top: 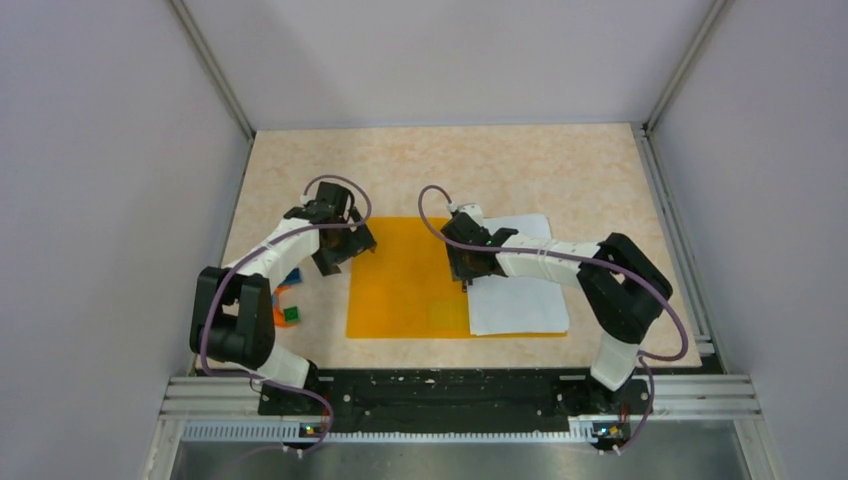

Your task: Put the files into the folder

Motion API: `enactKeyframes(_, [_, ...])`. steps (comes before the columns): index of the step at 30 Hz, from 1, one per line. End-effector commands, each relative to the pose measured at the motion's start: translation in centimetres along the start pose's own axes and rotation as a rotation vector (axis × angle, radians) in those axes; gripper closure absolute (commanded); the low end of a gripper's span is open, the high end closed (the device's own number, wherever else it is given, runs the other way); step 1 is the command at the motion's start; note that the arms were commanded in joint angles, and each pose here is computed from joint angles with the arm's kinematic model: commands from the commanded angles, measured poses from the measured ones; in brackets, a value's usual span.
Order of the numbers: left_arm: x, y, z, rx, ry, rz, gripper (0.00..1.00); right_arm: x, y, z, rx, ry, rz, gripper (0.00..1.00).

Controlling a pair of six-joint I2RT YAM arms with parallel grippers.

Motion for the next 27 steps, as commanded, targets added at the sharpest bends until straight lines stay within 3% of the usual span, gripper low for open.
enactKeyframes(1, [0.4,0.0,0.7,0.053,0.076,0.041,0.02,0.5,-1.6,1.1,0.006,0.006,-0.054,0.49])
enactKeyframes(13, [1.1,0.8,0.0,0.054,0.280,0.101,0.02,1.8,-0.3,-0.1,0.030,-0.035,0.004,0.91])
enactKeyframes(22, [0.2,1.1,1.1,0.047,0.228,0.057,0.02,2.3,0.6,-2.8,0.138,-0.176,0.058,1.00])
enactKeyframes(27, [-0.3,0.8,1.2,0.082,0.213,0.034,0.01,2.6,0.7,-3.8,0.174,-0.217,0.071,1.00])
Point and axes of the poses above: each gripper's point midway between its finger pads, its own x axis out along the fingers, its own z axis along the line the jaws close on, y = z × x, the point moved 8 cm from there along -x, back along the fingers, and after that the axes turned 1 degree about x, right-handed, at the moved point
